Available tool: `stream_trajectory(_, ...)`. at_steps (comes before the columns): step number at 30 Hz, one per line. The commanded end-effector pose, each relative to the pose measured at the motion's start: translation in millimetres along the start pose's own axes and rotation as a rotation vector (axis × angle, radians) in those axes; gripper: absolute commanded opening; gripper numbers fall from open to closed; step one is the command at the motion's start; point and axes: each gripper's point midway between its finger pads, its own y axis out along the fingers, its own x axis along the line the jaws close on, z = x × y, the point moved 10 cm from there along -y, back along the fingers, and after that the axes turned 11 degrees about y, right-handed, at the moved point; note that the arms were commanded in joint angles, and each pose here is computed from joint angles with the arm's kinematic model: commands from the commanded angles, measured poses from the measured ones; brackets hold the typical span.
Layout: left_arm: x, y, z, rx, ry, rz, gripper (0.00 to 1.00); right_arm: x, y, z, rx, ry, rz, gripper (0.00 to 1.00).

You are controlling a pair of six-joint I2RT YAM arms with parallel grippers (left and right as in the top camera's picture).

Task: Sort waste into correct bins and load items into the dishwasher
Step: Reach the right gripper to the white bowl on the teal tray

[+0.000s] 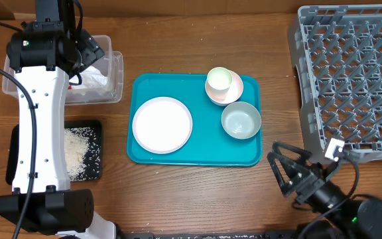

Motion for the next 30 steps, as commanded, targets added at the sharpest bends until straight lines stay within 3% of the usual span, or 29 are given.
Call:
stream_trajectory(1,-3,-1,0,-0.002,-0.009,0.008,1.00,36,4,-27,0.013,-0.253,0.202,0.99)
stream_trajectory(9,-3,-1,0,-0.002,-0.009,0.008,1.00,45,63,-66,0.314,-0.174,0.600,0.99)
stream_trajectory(17,-3,-1,0,-0.002,-0.009,0.008,1.00,-33,150,-36,0.560,-0.299,1.101,1.00)
stream_trajectory(24,-3,-1,0,-0.002,-0.009,0.008,1.00,-111,207,-13,0.697,-0.267,1.237,1.00)
stream_trajectory(30,-3,-1,0,-0.002,-0.009,0.008,1.00,-154,227,-5,0.747,-0.281,1.277,1.00)
